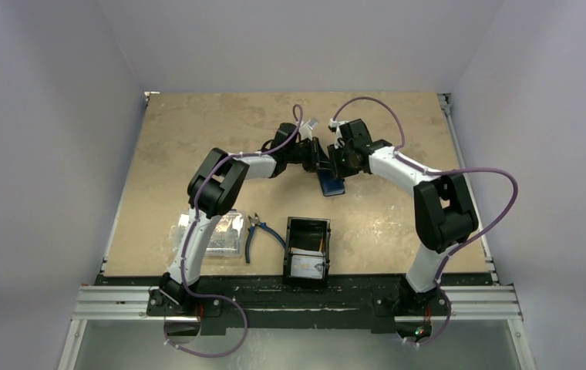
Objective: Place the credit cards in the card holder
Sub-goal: Close the card holder at the center of the board.
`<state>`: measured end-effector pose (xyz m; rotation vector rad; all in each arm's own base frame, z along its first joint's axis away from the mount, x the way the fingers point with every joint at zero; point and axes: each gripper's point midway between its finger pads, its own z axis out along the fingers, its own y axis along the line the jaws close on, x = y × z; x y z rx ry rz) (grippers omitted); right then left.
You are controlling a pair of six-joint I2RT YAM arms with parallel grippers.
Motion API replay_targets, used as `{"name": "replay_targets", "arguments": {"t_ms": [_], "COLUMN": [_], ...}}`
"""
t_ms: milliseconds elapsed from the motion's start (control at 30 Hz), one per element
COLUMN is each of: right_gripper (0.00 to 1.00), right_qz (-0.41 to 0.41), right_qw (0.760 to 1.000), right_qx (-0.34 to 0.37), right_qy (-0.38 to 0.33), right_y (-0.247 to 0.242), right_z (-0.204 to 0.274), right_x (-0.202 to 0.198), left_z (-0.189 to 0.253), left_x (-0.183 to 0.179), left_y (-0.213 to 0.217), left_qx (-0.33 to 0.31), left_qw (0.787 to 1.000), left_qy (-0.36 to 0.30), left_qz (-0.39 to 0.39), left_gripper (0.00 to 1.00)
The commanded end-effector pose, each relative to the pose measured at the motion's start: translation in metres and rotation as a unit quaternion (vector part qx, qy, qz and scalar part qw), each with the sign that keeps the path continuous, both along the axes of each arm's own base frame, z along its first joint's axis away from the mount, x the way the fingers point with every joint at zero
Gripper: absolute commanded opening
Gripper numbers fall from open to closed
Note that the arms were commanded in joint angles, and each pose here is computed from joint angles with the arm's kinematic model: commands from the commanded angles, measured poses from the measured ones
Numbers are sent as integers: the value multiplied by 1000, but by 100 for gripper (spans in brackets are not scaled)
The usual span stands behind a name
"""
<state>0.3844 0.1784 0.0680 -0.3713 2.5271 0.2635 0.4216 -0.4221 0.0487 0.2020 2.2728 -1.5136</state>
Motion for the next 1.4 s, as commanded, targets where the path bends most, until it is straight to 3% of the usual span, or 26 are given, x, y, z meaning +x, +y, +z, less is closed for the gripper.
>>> {"name": "replay_targets", "arguments": {"t_ms": [0, 733, 933, 1133, 1200, 1367], "right_gripper": [32, 29, 15, 9, 1, 0], "right_qz": [-8, -4, -9, -5, -4, -5], "right_qw": [999, 999, 999, 999, 999, 999], "right_qx": [-19, -27, -28, -15, -7, 18], "right_qy": [-27, -21, -28, -40, -38, -28], "right_y": [-4, -1, -2, 2, 4, 6], "right_z": [12, 3, 7, 17, 18, 22], "right_x": [15, 18, 20, 20, 19, 15], "left_z": [-55, -58, -58, -59, -59, -60], "left_x": [-11, -12, -12, -12, -12, -12], "left_y": [20, 19, 19, 19, 19, 19], "left_qx": [65, 65, 66, 66, 65, 66], "left_qw": [996, 996, 996, 996, 996, 996], "left_qy": [59, 61, 61, 61, 62, 64], "left_qz": [14, 12, 13, 13, 12, 14], "left_gripper": [0, 0, 0, 0, 0, 0]}}
